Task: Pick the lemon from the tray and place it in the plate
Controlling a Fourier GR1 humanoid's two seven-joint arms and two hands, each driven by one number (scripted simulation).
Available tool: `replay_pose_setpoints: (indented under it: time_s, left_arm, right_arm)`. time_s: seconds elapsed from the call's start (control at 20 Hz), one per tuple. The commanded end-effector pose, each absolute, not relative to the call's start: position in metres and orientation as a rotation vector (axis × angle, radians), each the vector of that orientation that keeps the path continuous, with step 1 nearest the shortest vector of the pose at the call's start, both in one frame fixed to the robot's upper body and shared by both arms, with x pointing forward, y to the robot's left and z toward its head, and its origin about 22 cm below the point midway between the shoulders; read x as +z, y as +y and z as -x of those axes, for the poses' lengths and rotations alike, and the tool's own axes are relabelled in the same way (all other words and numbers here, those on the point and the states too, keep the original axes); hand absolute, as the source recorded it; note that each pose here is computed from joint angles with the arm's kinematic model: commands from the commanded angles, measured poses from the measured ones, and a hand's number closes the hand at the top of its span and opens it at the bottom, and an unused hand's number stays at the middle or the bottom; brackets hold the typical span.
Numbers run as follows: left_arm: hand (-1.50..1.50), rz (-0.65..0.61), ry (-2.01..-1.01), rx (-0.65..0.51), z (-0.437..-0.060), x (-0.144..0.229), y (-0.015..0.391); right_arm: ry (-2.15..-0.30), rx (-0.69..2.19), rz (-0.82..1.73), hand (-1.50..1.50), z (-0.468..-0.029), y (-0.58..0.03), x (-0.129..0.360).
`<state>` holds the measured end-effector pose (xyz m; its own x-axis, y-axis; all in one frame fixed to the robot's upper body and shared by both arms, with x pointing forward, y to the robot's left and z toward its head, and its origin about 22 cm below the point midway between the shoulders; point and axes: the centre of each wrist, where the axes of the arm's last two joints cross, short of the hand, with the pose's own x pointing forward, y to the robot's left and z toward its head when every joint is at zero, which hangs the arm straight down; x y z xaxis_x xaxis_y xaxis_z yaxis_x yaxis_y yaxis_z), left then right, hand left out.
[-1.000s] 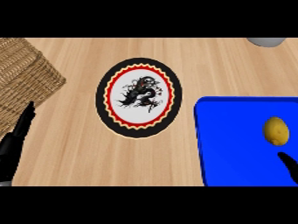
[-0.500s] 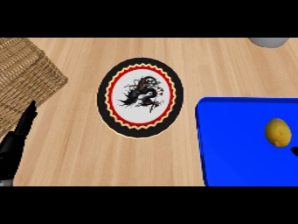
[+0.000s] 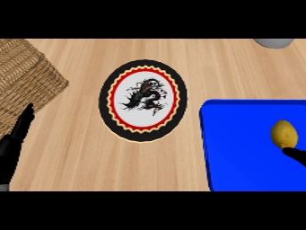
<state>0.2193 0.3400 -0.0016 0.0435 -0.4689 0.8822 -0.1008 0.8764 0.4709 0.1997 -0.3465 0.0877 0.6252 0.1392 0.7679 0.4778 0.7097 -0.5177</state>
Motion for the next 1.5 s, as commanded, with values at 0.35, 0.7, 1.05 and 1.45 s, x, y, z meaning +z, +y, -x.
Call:
replay_pose_setpoints:
  time_s: [0.35,0.7,1.05,1.45]
  left_arm:
    - [0.0,-0.472,-1.527,-0.295,-0.224,-0.016,0.325]
    - [0.0,-0.477,-1.524,-0.3,-0.197,0.0,0.355]
    - [0.0,-0.451,-1.51,-0.268,-0.212,0.0,0.333]
    - [0.0,-0.483,-1.517,-0.298,-0.208,-0.003,0.347]
  right_arm:
    - [-0.838,-0.107,0.683,-1.5,-0.226,-0.351,0.061]
    - [-0.818,-0.058,0.639,-1.5,-0.224,-0.379,0.055]
    - [-0.809,-0.076,0.634,-1.5,-0.245,-0.366,0.031]
    - [-0.892,-0.089,0.635,1.5,-0.256,-0.372,0.009]
